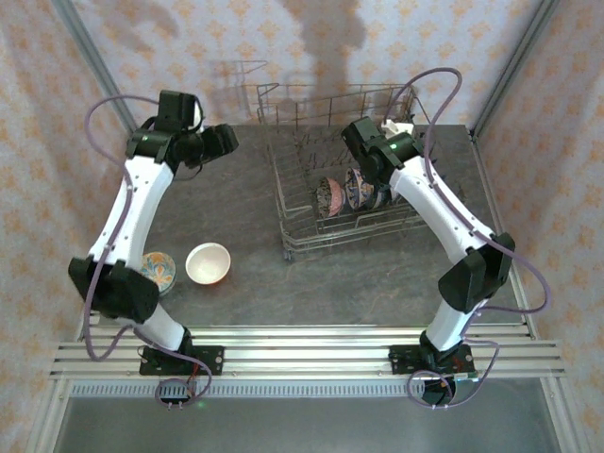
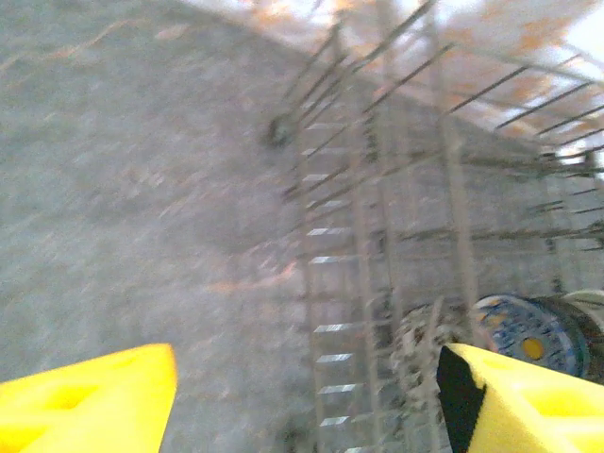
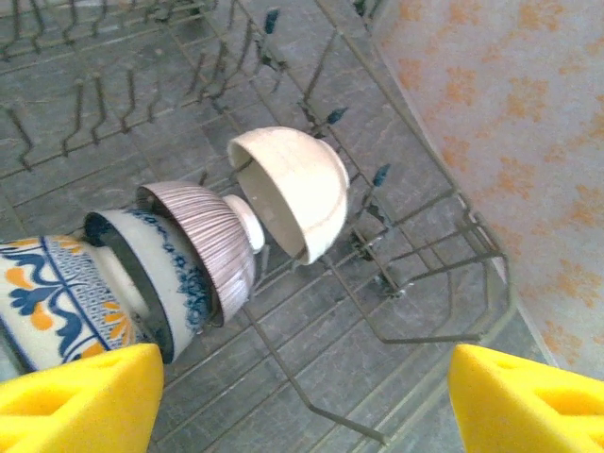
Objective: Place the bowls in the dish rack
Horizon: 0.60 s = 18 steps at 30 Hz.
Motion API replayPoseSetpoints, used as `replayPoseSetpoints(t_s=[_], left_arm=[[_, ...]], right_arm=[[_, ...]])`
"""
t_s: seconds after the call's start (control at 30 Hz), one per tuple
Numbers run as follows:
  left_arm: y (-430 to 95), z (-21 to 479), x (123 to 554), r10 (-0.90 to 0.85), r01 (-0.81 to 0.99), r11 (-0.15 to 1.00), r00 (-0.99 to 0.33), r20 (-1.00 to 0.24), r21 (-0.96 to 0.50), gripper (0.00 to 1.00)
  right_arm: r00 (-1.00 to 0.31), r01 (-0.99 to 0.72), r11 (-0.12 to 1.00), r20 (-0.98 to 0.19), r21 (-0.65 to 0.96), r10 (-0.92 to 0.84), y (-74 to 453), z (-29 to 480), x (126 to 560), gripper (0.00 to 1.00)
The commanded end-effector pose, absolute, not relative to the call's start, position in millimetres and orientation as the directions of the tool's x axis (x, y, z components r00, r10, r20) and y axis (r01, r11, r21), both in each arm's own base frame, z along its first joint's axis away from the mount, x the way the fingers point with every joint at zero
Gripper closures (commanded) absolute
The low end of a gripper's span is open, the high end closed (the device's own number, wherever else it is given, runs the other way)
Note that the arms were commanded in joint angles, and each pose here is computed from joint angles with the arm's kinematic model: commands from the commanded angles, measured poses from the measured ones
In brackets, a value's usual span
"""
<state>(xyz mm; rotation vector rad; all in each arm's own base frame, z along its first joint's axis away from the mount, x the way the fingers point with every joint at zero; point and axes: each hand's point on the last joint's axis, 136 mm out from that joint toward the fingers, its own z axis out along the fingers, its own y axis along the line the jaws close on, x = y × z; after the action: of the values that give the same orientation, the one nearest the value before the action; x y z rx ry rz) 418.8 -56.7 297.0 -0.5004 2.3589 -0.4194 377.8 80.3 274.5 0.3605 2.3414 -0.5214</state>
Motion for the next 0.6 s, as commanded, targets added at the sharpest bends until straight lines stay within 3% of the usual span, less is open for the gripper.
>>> replayPoseSetpoints(t_s=[0.0, 0.27, 0.57], left_arm=[[-25, 253, 377, -0.590, -0.479, 0.807, -0.658, -0.468, -0.344, 0.25], [-8, 180, 281, -0.764, -0.693, 0.642, -0.543, -0.347, -0.329, 0.29], [-8, 109, 246, -0.838, -0.793, 0.543, -0.491, -0.237, -0.278, 0.35]], right_arm=[[-0.729, 0.329, 0.916, -0.679, -0.229, 0.092, 79, 273, 361, 0.22], [-0.763, 0.251, 0.950, -0.642, -0.184, 0.077, 85, 249, 343, 0.22], [-0.768, 0.253, 0.947, -0.636, -0.197, 0.073, 85, 233, 346, 0.22]])
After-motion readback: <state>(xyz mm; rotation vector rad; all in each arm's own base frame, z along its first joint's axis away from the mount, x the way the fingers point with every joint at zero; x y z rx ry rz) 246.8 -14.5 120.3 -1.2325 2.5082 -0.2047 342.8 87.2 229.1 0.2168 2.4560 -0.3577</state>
